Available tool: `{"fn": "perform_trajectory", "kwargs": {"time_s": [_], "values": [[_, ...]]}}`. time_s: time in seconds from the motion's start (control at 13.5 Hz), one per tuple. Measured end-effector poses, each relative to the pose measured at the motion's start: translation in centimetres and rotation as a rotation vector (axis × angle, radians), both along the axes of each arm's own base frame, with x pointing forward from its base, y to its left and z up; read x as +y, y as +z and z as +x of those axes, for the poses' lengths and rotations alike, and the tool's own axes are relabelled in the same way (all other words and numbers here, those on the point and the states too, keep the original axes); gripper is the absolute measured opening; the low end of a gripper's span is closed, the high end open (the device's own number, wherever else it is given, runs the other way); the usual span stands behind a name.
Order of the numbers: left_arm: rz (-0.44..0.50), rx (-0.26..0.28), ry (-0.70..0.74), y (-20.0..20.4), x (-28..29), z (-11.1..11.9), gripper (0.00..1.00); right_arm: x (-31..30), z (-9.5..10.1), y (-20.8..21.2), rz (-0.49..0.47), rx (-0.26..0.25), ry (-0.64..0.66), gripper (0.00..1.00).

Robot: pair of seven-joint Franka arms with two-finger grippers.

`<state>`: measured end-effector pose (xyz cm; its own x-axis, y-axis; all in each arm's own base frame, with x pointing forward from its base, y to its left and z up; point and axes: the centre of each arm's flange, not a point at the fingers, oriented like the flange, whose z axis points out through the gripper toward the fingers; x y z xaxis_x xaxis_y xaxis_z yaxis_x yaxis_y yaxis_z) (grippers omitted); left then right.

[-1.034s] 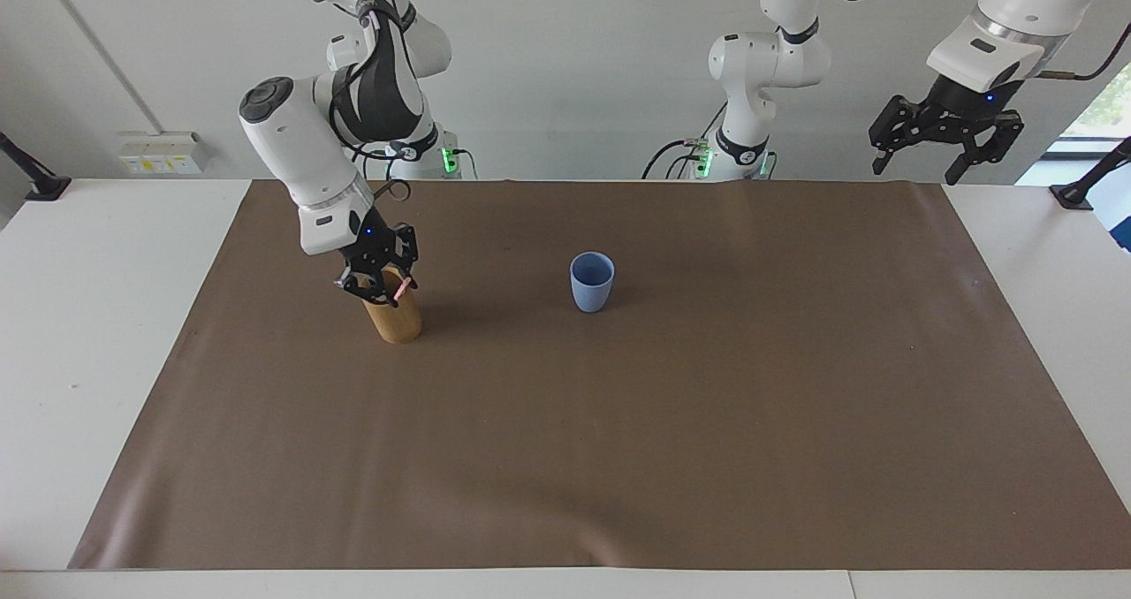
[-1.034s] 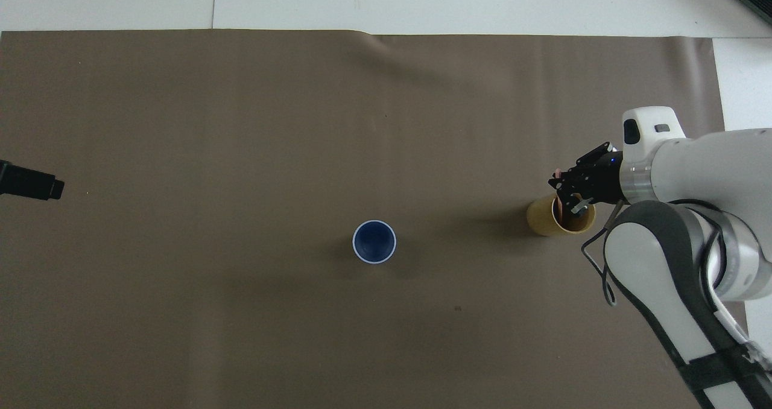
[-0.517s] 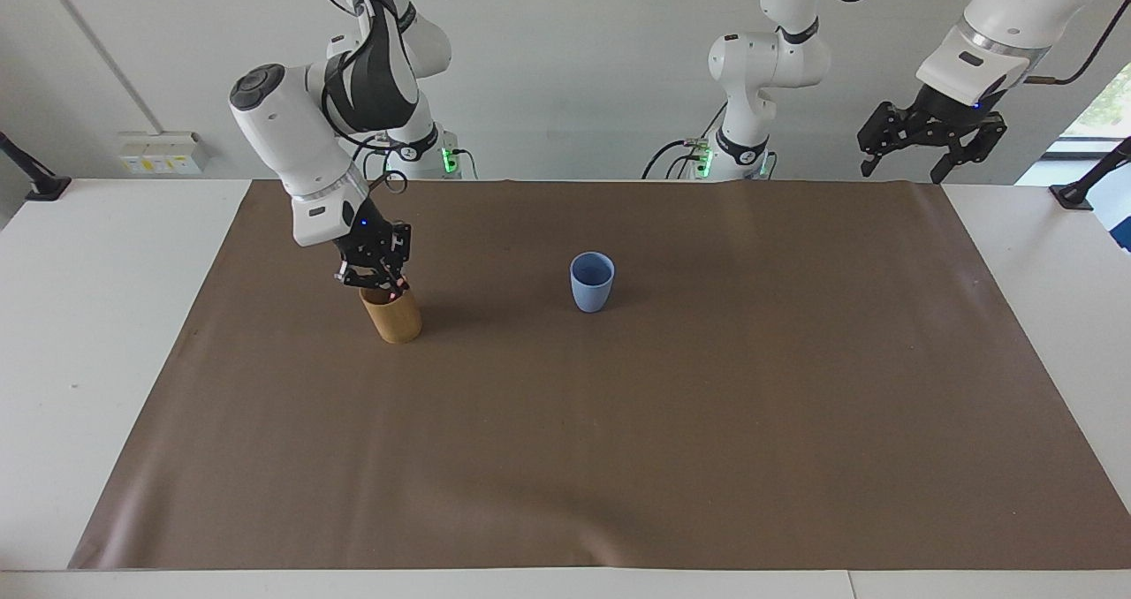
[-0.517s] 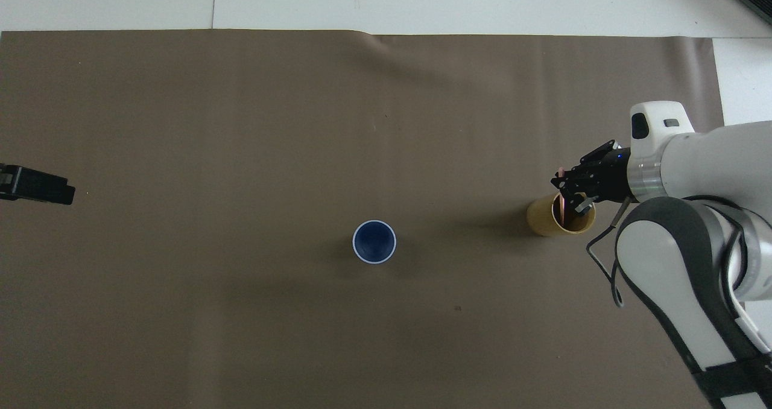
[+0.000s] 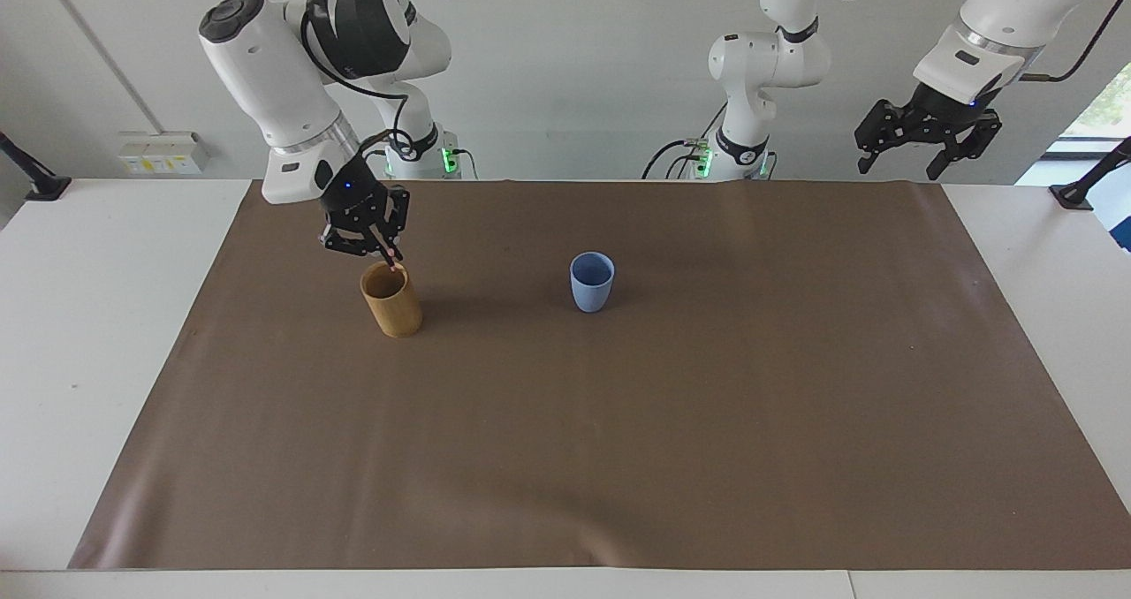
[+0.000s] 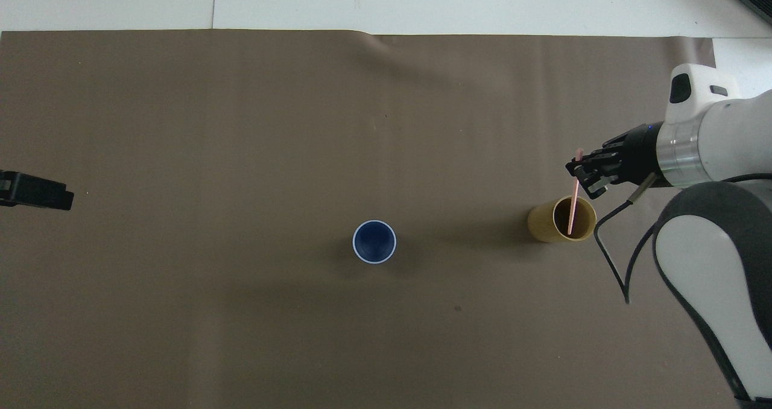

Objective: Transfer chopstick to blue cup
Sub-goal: 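Grasp the pink chopstick in the yellow cup with the right gripper, then lift the chopstick and carry it over the blue cup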

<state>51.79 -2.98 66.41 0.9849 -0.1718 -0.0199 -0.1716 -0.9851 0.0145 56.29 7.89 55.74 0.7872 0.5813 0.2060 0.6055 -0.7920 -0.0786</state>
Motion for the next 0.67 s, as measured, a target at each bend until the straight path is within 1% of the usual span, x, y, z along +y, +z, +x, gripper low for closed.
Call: {"fn": "perform_trajectory", "kwargs": {"time_s": [0.15, 0.3, 0.52, 0.67], "values": [[-0.003, 0.000, -0.003, 0.0, -0.2, 0.0, 1.00, 2.0, -0.2, 1.6, -0.069, 0.013, -0.048, 0.08], [-0.004, 0.001, -0.023, 0.0, -1.3, -0.1, 1.00, 5.3, -0.4, 3.0, -0.090, 0.011, -0.120, 0.08], [-0.003, 0.000, -0.040, 0.0, -2.2, -0.2, 1.00, 8.1, -0.1, 3.3, -0.071, 0.019, -0.206, 0.08], [-0.003, -0.001, -0.036, 0.1, -2.0, -0.2, 1.00, 9.5, -0.1, 2.9, -0.029, 0.051, -0.295, 0.08]]}}
